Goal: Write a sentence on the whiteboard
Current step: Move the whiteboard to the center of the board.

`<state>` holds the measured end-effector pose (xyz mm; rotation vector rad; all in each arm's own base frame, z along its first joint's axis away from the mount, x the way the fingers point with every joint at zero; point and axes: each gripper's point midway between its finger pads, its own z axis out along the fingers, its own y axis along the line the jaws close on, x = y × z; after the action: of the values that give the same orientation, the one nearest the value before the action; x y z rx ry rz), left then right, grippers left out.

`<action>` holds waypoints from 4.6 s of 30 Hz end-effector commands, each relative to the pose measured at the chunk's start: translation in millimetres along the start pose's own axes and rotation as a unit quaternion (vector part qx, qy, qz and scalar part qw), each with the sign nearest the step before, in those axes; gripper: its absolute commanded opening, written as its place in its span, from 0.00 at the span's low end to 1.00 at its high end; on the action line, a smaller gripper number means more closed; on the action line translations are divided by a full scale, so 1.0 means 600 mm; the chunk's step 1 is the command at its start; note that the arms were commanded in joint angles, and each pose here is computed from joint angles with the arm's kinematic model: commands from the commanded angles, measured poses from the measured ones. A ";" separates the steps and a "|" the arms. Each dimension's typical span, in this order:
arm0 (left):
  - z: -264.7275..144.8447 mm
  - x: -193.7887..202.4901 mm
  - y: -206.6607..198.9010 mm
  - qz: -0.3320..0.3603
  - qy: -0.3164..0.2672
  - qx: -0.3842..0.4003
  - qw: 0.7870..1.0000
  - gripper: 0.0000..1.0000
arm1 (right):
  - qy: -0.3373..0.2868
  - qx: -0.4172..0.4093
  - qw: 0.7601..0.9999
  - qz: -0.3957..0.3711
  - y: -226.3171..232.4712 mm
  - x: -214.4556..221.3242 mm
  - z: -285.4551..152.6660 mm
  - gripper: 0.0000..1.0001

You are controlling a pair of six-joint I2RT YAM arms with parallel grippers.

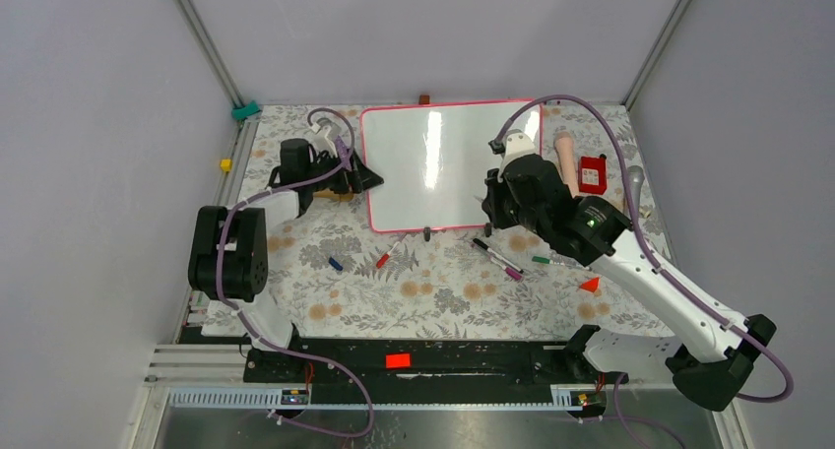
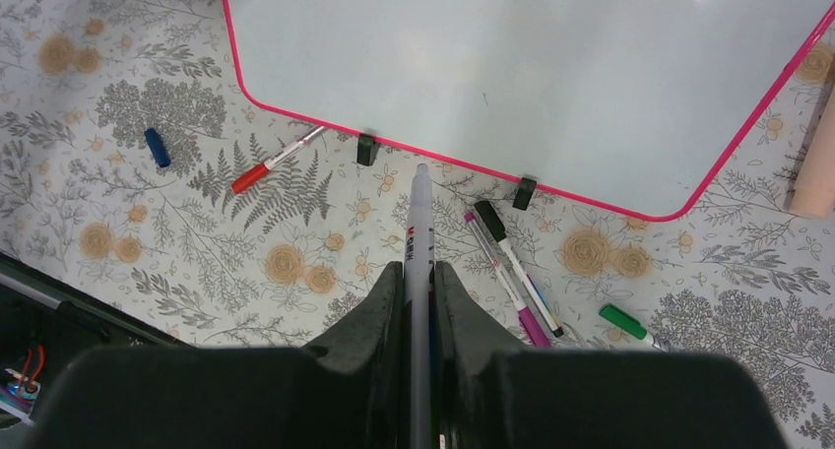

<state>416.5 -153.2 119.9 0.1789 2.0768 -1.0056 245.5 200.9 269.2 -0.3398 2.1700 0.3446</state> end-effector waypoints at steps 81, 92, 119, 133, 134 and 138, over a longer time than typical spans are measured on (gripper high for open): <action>-0.046 0.124 -0.129 0.093 0.024 0.347 0.933 0.08 | 0.003 0.039 0.923 0.382 -0.475 -0.124 0.440 0.00; -0.035 0.107 -0.128 0.107 0.017 0.350 0.930 0.36 | 0.023 -0.025 0.913 0.407 -0.402 -0.081 0.448 0.00; -0.080 0.186 -0.167 0.131 0.053 0.383 0.913 0.08 | 0.002 0.045 0.917 0.396 -0.360 0.048 0.297 0.00; -0.099 0.184 -0.199 0.145 0.036 0.380 0.913 0.99 | -0.021 0.113 0.892 0.438 -0.435 0.063 0.233 0.00; -0.101 0.183 -0.200 0.144 0.033 0.378 0.914 0.99 | -0.022 0.121 0.889 0.442 -0.442 0.065 0.227 0.00; -0.107 0.182 -0.202 0.141 0.026 0.371 0.917 0.99 | -0.030 0.167 0.881 0.442 -0.471 0.064 0.196 0.00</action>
<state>253.7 -214.1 123.9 0.8141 1.6402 -1.6415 419.6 -0.8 112.1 0.8464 2.2050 0.5462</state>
